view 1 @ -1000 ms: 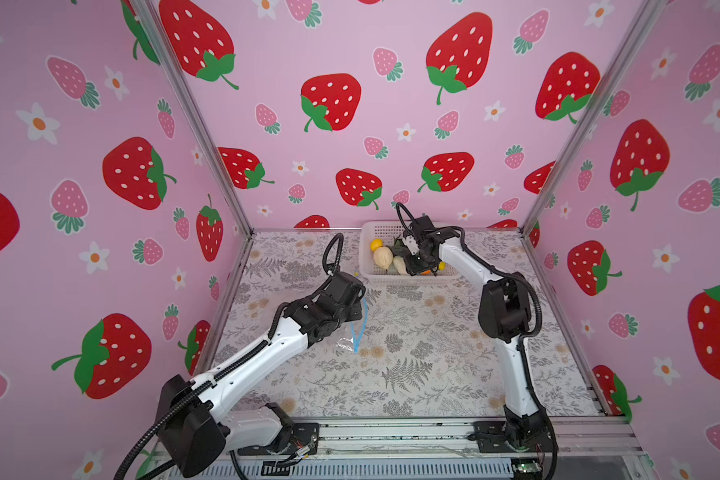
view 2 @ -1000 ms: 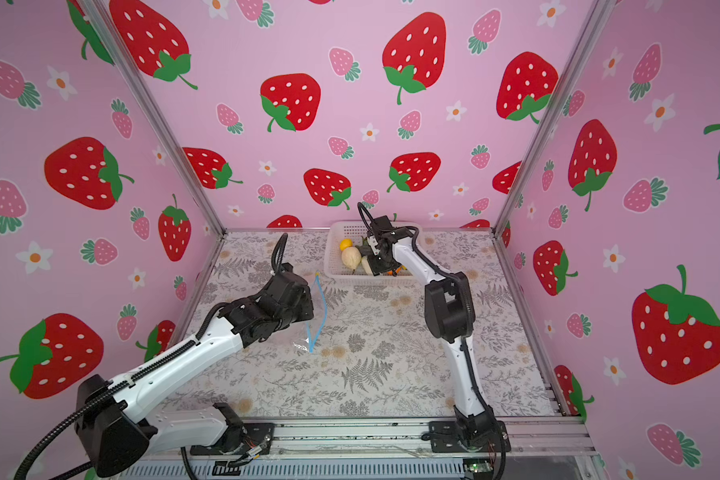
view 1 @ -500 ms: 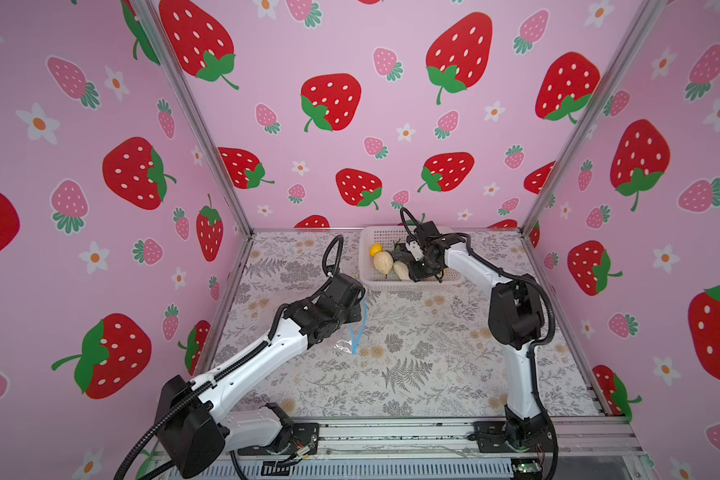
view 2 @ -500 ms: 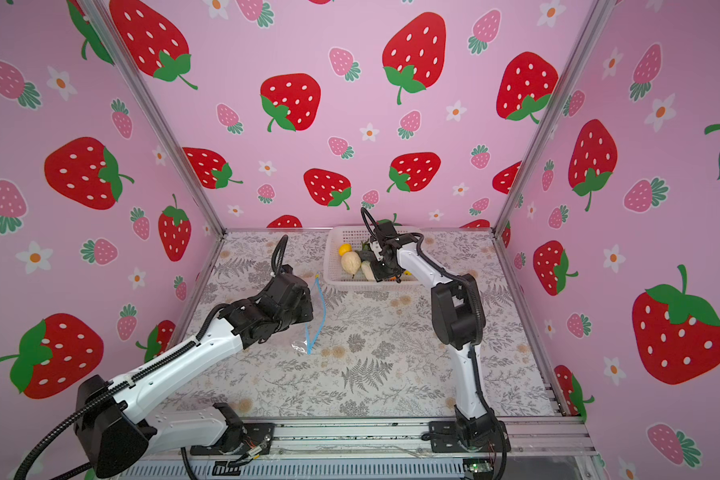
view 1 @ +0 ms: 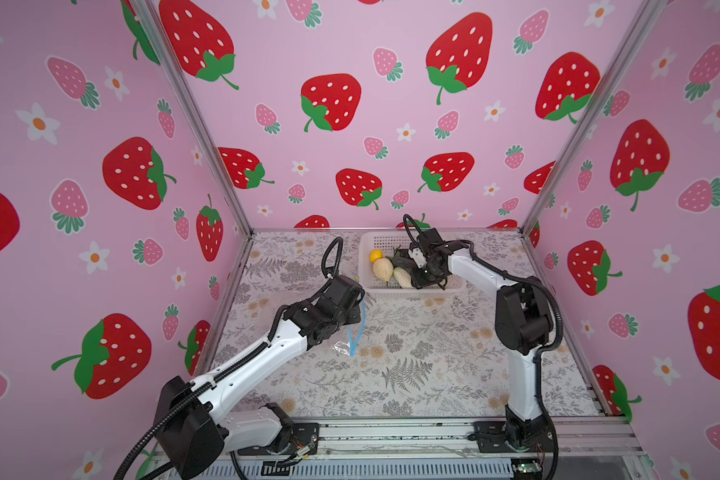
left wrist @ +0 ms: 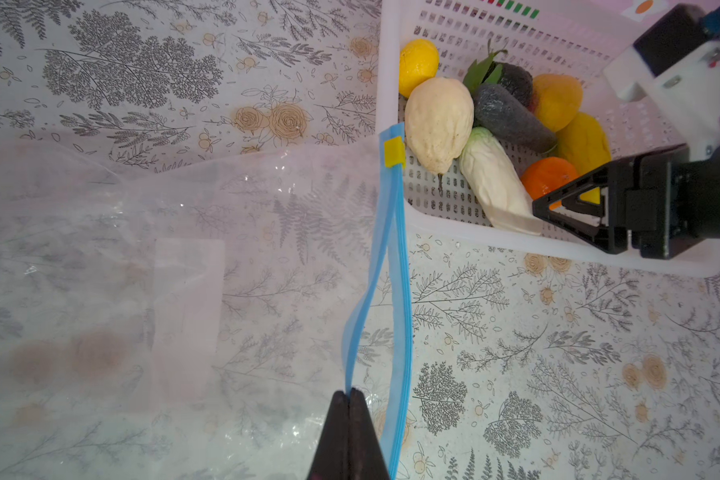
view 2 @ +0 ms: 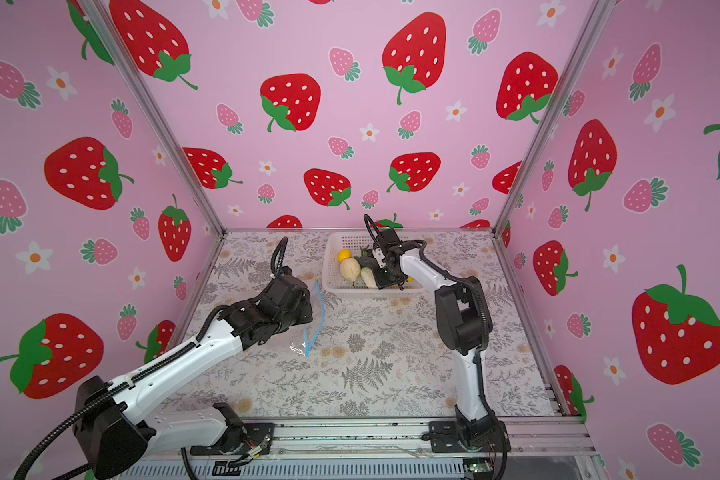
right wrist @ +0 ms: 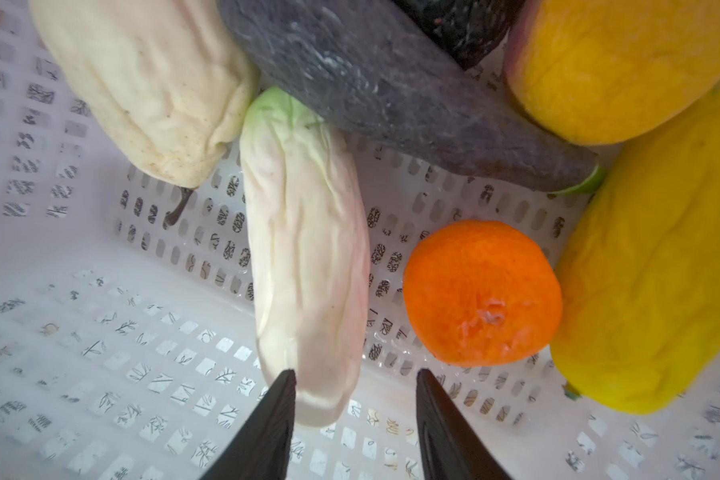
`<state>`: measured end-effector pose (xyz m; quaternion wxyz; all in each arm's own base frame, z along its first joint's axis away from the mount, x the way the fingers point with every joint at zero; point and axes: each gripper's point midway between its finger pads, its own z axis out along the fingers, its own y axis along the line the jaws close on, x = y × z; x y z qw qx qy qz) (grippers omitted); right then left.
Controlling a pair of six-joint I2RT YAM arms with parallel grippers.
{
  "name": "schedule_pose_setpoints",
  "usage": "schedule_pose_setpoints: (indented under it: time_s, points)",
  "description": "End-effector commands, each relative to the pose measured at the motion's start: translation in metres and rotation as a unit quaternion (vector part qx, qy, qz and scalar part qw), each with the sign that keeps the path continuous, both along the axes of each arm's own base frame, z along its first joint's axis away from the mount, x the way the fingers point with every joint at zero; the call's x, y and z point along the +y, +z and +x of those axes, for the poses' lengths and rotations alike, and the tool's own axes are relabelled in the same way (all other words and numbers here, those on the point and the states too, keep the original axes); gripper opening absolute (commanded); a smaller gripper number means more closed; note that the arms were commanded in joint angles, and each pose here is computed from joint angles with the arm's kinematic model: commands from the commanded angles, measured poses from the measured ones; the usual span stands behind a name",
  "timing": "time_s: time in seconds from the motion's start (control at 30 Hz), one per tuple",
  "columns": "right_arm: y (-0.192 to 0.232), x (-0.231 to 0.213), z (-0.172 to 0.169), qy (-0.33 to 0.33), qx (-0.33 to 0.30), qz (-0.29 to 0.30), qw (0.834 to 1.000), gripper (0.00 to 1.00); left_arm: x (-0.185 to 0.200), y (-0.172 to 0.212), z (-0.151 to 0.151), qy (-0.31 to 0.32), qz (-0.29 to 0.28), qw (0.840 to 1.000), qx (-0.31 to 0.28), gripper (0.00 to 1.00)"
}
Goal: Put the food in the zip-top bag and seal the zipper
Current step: 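Lower the open right gripper into the basket above the orange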
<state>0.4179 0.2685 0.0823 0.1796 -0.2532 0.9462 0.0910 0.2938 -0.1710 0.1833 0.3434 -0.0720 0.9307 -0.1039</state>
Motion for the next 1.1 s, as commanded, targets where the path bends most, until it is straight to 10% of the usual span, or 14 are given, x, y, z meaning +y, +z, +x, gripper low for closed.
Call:
schedule_pose_setpoints:
  time_s: [0.0,1.07]
  points:
    - [0.009,0.003,-0.01,0.001,0.002,0.01,1.0,0.49,0.004,0.003,-0.001,0.012,-0.008,1.0,-0.006,0.0]
    - [0.013,-0.038,0.017,-0.073,-0.047,-0.019,0.996,0.65,-0.004,0.007,-0.005,0.005,-0.041,0.999,-0.009,0.0]
